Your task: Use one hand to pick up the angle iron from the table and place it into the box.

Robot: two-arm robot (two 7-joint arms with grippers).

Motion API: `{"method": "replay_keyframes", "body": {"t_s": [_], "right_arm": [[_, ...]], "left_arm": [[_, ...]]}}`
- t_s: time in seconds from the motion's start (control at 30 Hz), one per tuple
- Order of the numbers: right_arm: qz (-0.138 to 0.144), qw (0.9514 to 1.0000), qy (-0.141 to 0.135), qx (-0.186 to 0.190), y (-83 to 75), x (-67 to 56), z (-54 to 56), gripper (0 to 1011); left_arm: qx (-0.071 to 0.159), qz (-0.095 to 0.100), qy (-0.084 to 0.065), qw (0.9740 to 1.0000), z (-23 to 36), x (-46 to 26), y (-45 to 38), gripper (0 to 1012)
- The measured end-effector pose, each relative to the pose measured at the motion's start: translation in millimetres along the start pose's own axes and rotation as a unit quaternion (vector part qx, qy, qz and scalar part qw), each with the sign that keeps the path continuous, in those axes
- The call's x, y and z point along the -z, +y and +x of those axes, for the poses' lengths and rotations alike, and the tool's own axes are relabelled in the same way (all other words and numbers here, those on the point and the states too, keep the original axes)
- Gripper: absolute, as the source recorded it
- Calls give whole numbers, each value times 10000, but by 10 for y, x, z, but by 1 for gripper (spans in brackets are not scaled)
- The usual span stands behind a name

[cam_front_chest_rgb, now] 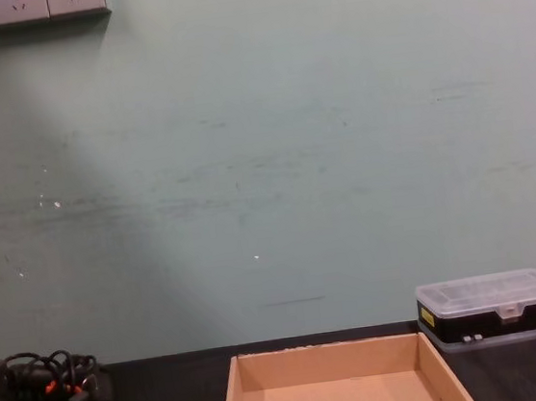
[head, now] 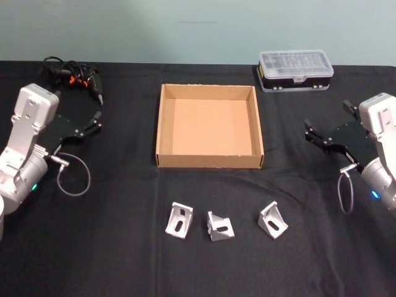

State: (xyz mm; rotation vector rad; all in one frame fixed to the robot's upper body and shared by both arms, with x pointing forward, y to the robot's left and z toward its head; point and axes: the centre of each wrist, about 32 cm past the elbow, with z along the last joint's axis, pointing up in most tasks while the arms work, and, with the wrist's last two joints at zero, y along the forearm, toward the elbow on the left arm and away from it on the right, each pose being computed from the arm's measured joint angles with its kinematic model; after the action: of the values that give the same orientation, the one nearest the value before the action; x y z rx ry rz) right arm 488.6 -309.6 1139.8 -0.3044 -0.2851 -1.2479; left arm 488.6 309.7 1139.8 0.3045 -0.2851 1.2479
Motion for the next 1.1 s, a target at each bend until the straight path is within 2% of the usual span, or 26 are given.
{"method": "replay_keyframes", "body": {"t_s": [0.57, 0.73, 0.87, 0.97, 1.03, 1.1], "right_arm": [[0, 10000, 1, -1, 0, 0, 0, 1000], [85, 9996, 226, -118, -56, -89, -6, 1000], [177, 9984, 428, -325, -166, -183, 25, 1000], [197, 9958, 614, -647, -310, -259, 46, 1000], [193, 9938, 705, -835, -393, -295, 48, 1000], [158, 9895, 839, -1170, -526, -351, 46, 1000]], "left_arm": [[0, 0, 0, 10000, 0, 0, 0, 1011], [0, 0, 1, 10000, 0, 0, 0, 1011], [0, 0, 0, 10000, 0, 0, 0, 1011], [0, 0, 0, 10000, 0, 0, 0, 1011], [0, 0, 0, 10000, 0, 0, 0, 1011], [-1, 0, 0, 10000, 0, 0, 0, 1011]]}}
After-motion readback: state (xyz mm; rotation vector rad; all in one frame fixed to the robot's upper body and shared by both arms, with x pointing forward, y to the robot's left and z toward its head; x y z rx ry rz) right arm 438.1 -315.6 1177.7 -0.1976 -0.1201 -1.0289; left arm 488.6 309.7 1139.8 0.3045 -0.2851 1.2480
